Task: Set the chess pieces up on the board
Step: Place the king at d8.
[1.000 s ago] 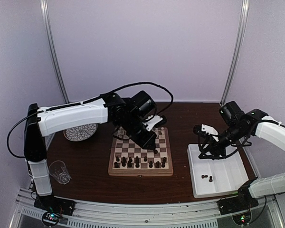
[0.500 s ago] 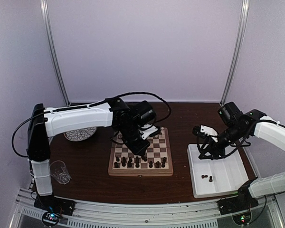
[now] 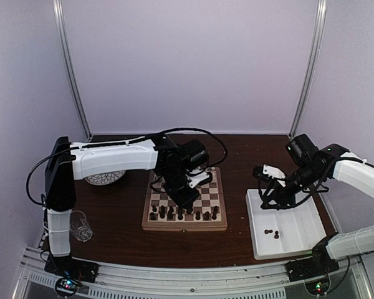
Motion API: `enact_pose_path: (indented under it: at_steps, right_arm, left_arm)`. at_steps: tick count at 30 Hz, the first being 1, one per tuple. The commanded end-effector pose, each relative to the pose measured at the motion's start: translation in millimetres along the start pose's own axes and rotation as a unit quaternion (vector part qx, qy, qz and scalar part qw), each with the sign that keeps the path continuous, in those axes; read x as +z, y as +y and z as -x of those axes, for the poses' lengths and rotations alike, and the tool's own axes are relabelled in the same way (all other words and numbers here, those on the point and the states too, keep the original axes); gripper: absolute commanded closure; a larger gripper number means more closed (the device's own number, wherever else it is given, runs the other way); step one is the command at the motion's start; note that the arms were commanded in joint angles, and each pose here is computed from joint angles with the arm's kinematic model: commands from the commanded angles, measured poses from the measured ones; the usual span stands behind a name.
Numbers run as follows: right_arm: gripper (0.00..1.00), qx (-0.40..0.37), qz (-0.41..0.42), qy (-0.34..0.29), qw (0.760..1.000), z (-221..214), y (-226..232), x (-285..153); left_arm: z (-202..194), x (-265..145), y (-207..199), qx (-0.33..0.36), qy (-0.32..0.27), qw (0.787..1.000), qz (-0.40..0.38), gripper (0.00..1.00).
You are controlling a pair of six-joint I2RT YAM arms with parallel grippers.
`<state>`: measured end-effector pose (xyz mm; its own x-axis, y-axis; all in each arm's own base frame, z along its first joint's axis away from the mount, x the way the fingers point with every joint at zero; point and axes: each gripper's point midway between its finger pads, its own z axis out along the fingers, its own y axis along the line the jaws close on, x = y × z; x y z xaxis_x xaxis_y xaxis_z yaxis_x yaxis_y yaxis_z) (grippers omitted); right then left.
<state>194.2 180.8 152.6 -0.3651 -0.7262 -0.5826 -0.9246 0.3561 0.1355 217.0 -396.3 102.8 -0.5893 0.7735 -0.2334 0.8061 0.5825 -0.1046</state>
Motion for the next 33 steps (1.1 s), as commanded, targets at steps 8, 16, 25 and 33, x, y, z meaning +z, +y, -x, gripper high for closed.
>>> enact_pose_path:
  at_steps: [8, 16, 25, 33]
  right_arm:
    - [0.55, -0.003, -0.005, 0.001, 1.0, -1.4, -3.2, 2.0]
    - [0.55, -0.002, -0.003, 0.001, 1.0, -1.6, -2.5, 2.1]
    - [0.55, -0.003, -0.002, 0.002, 1.0, -1.9, -2.0, 2.1]
    - [0.55, -0.003, 0.001, 0.002, 1.0, -2.3, -1.2, 2.4]
  left_arm:
    - [0.1, 12.9, -9.5, 0.01, 0.017, 1.0, -0.012, 0.96]
    - [-2.3, 18.1, -8.9, 0.01, 0.026, 1.0, -0.009, 0.95]
    - [-1.5, 21.9, -7.8, 0.009, 0.029, 1.0, -0.007, 0.94]
    - [1.6, 26.9, -8.9, 0.01, 0.03, 0.999, -0.007, 0.94]
